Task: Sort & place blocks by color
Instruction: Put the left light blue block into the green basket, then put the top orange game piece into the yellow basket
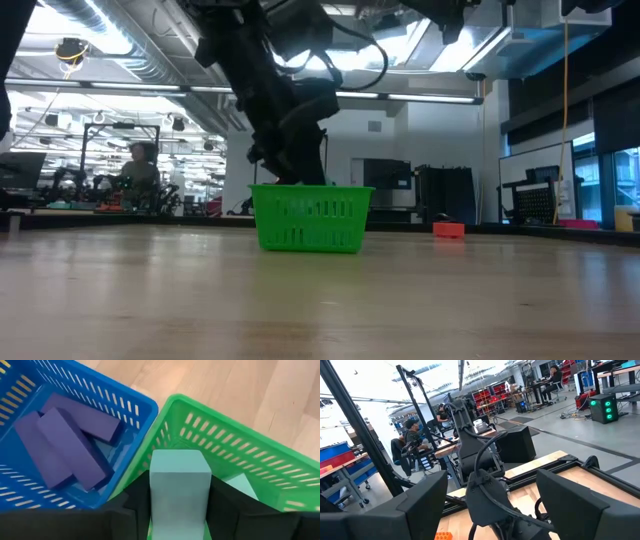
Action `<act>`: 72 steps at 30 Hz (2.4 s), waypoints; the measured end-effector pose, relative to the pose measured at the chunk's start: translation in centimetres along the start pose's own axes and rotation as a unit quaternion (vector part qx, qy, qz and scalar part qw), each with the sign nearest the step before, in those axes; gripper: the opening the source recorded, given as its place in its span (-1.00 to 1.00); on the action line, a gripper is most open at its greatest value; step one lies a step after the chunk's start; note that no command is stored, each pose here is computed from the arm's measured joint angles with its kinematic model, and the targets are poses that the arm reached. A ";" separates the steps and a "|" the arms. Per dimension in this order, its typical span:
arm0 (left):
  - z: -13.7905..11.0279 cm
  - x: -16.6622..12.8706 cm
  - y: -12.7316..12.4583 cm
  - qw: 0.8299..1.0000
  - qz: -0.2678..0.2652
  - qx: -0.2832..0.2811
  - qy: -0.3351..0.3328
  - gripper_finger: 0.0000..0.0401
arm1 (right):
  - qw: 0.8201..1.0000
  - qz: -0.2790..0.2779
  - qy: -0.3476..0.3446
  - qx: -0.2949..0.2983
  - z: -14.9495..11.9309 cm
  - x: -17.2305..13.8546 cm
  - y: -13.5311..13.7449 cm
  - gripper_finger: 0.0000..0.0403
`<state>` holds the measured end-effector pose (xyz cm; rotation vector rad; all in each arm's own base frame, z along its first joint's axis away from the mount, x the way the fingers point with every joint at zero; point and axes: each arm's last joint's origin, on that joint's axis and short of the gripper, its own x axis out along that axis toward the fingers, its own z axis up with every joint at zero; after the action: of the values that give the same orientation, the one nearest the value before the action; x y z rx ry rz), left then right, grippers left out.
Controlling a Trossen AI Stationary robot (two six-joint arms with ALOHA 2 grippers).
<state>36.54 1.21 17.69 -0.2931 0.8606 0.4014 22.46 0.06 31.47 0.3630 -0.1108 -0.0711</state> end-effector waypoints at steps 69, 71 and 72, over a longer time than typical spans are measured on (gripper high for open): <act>-4.8 -18.4 4.8 0.850 -0.192 -0.057 -0.488 0.11 | 1.000 -0.002 -0.002 -0.011 0.0 0.0 0.0 0.53; -4.8 -18.4 4.8 0.850 -0.192 -0.057 -0.488 0.11 | 1.000 -0.009 -0.004 -0.011 0.0 0.0 0.0 0.53; -4.8 -18.4 4.8 0.850 -0.192 -0.057 -0.488 0.11 | 1.000 -0.013 -0.005 -0.011 0.0 0.0 -0.1 0.53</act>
<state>20.41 -0.56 28.66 -0.3122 -0.2335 0.1757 22.47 -0.01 31.47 0.3413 -0.1144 -0.0992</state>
